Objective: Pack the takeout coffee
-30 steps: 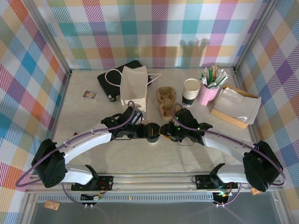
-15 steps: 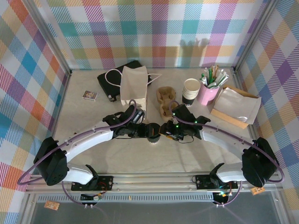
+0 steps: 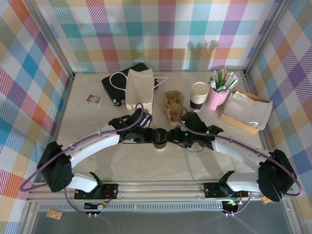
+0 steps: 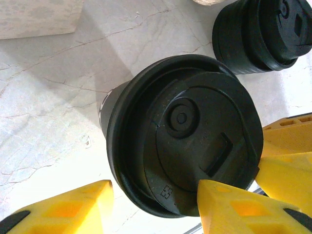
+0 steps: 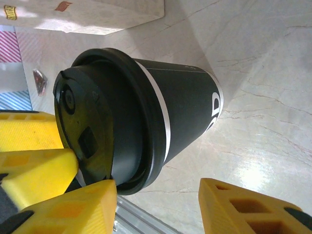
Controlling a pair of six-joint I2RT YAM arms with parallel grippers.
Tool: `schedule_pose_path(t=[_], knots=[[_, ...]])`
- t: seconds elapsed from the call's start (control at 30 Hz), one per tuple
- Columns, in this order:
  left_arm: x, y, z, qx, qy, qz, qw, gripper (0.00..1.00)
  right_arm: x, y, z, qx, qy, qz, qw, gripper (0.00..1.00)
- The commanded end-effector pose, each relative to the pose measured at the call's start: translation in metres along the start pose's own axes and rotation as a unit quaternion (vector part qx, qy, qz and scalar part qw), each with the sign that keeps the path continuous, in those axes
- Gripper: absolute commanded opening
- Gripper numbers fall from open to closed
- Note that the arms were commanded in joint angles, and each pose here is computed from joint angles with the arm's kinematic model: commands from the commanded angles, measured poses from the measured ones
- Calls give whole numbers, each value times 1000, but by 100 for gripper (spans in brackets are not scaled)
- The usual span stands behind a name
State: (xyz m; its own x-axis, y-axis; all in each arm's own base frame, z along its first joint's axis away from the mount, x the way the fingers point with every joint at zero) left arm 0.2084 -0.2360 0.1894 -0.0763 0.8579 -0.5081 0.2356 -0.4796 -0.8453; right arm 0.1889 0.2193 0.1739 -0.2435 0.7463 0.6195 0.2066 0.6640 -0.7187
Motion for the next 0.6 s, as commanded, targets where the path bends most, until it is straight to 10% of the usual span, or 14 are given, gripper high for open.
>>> schedule_pose_path(t=[0.0, 0.57], knots=[[13, 6, 1, 7, -8, -47, 999, 49, 2, 7, 11, 7, -26, -16, 1000, 48], [14, 2, 2, 6, -6, -50, 999, 49, -3, 8, 22, -57, -40, -8, 998, 50]])
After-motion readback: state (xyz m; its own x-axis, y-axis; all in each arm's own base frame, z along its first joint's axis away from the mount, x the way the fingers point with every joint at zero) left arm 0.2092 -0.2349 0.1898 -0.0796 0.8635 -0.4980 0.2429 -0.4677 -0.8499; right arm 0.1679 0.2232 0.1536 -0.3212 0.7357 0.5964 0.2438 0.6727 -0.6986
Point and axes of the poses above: each hand's point on the last joint's axis, 136 mm out from that joint toward the fingers, its own y axis out along the fingers, its own x axis along the line the jaws close on, z = x × y, the point moved 7 cm from there along -y, back along the fingers, and after that the axes turned 14 degrees about -y, right-handed, at the moved point
